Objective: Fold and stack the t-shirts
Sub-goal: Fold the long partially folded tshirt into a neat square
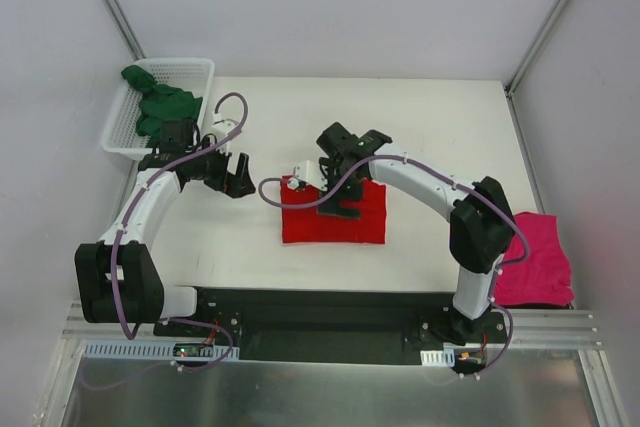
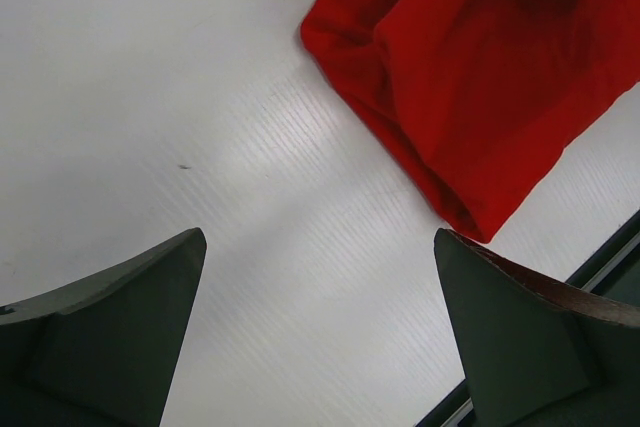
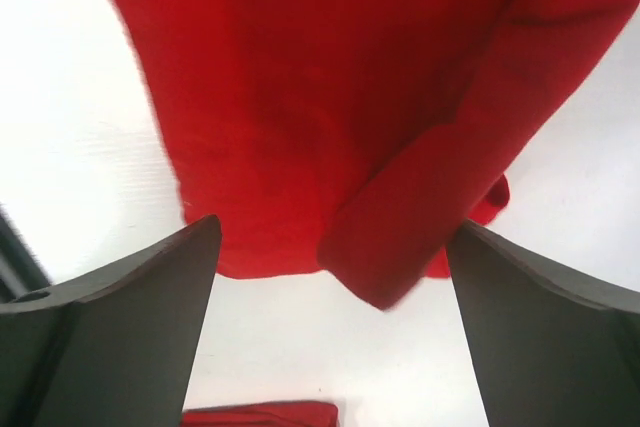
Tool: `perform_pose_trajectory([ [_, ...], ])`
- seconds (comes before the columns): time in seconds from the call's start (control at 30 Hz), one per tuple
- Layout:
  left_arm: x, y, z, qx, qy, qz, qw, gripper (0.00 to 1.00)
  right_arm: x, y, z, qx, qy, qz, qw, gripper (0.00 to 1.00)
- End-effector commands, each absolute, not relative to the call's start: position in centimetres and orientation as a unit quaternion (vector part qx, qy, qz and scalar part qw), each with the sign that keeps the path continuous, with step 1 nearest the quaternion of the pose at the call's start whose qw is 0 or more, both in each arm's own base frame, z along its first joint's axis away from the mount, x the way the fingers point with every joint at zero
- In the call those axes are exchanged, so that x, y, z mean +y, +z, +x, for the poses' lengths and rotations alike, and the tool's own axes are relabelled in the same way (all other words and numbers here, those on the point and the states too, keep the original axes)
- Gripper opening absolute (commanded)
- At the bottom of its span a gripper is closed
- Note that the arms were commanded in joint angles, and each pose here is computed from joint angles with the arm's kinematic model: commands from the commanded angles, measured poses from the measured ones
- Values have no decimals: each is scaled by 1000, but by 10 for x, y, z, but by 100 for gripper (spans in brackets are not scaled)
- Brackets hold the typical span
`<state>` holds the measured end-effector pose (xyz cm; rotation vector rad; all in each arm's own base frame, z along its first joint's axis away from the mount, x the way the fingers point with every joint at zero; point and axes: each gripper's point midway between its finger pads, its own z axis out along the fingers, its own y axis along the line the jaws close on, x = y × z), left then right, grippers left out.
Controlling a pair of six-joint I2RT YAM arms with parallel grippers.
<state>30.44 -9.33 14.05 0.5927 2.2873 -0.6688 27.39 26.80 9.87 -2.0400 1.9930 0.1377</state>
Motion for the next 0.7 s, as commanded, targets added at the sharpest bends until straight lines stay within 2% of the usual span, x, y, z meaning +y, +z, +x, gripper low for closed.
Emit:
perform_pose_trajectory([
  [0.0,-95,148,304,869,-255,247,345,99,297,143,236,659,174,-721,130,96],
  [0.17,-96,144,300,869,-257,248,341,99,308,165,225,644,190,-725,156,96],
  [0.4,-96,144,302,869,-258,249,340,99,297,141,200,642,208,-734,74,96],
  [0.67,-97,141,300,870,-261,249,335,99,286,103,222,651,172,-737,46,96],
])
